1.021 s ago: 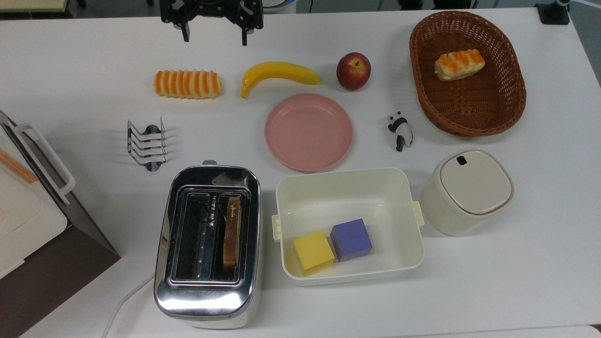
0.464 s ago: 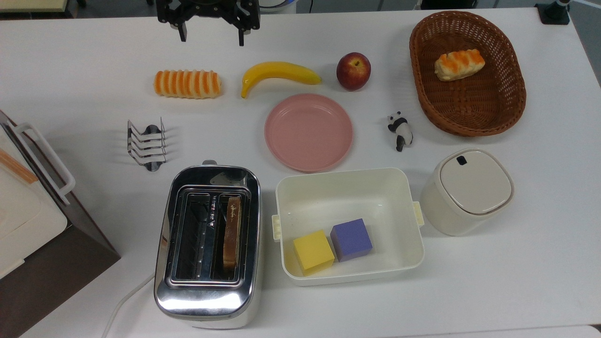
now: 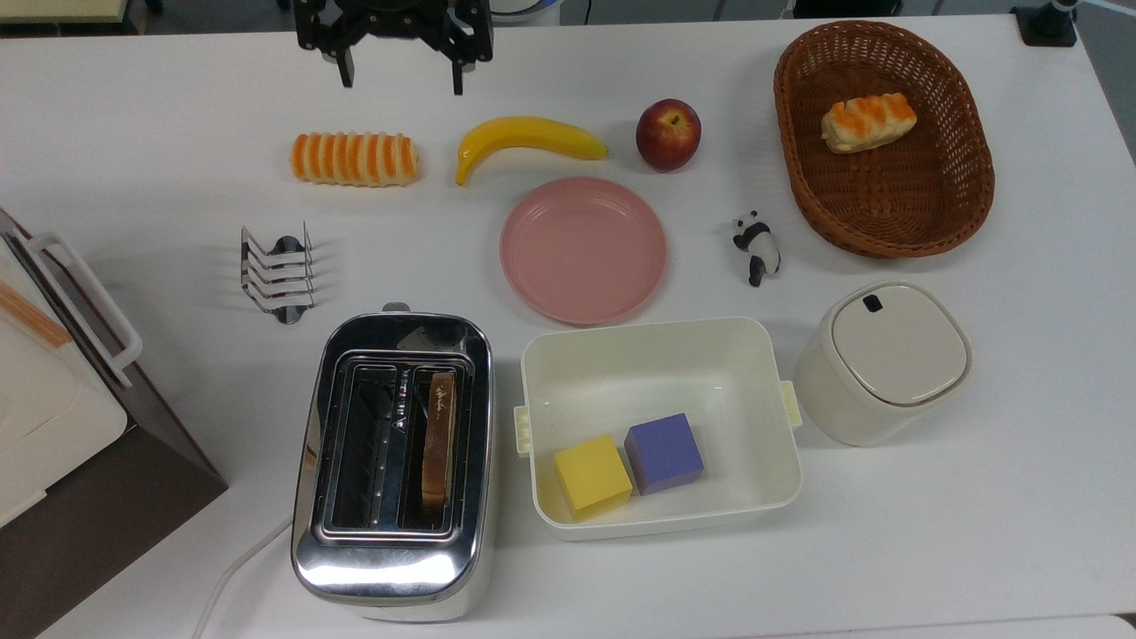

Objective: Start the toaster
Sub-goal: 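Lower the gripper onto the bread slice in the toaster and grasp it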

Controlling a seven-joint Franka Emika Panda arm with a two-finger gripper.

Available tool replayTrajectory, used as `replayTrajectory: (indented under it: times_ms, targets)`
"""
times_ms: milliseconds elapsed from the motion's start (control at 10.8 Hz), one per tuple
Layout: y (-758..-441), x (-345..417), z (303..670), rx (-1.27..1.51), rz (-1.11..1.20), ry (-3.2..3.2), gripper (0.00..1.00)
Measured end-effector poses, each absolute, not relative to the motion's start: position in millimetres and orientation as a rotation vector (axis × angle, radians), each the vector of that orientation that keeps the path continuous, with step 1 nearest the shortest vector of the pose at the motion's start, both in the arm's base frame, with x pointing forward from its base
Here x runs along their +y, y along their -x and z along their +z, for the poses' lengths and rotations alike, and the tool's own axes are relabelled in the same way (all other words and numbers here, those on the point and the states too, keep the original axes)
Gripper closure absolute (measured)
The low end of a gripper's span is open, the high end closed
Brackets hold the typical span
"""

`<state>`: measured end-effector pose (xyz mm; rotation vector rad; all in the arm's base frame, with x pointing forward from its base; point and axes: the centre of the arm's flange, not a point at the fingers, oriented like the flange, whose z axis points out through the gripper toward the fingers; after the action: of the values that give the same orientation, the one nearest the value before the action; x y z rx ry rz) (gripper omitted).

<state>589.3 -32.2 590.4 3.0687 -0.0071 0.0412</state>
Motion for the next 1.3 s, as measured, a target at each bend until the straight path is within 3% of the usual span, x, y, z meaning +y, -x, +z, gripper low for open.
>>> replayTrajectory:
  times_ms: [371,650,1299]
  targets:
    - [-626.6,-25.9,597.5,-0.026,0.452,-3.109,0.00]
    - [-661.1,-31.2,577.5,-0.076,0.708,-3.088,0.00]
    - [-726.9,-11.0,497.1,-0.099,0.846,-3.037,0.03]
